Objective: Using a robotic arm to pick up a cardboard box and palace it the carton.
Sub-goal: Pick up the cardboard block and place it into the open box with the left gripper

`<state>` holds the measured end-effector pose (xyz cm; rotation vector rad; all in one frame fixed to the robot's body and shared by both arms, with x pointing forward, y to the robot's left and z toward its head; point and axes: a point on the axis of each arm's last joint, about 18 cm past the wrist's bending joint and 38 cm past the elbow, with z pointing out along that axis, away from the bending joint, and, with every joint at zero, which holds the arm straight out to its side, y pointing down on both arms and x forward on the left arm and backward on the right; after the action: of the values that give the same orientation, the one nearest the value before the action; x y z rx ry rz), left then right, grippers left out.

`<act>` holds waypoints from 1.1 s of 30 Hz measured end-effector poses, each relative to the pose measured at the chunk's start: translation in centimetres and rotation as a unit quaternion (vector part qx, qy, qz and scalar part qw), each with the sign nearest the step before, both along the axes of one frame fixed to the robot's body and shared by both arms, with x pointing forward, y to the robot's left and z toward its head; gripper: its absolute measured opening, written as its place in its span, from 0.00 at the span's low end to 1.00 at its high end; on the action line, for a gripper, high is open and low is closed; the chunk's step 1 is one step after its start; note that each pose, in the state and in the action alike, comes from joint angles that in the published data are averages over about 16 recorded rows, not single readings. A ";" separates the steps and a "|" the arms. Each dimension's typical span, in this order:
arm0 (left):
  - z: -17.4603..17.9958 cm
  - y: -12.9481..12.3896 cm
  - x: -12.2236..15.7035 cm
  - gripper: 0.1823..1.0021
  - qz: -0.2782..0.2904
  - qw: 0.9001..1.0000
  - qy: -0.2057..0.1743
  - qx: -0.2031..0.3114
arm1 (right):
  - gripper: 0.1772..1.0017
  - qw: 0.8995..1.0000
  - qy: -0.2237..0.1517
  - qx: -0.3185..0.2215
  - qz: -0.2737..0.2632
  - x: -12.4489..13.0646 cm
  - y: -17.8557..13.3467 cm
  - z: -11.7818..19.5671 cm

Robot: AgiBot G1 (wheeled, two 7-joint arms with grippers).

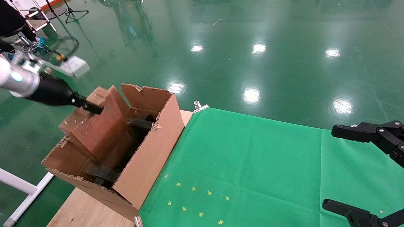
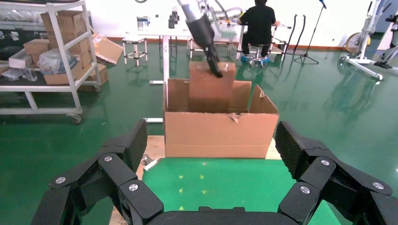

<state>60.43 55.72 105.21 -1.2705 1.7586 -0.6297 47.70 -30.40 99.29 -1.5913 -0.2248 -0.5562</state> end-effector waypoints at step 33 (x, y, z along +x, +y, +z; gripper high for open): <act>-14.0 2.4 4.1 0.22 0.079 0.994 0.066 0.040 | 1.00 1.000 0.000 0.000 0.000 0.0 0.0 0.0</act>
<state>64.49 58.16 91.21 -1.4069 1.7496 -0.3895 47.70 -30.40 99.30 -1.5912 -0.2247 -0.5563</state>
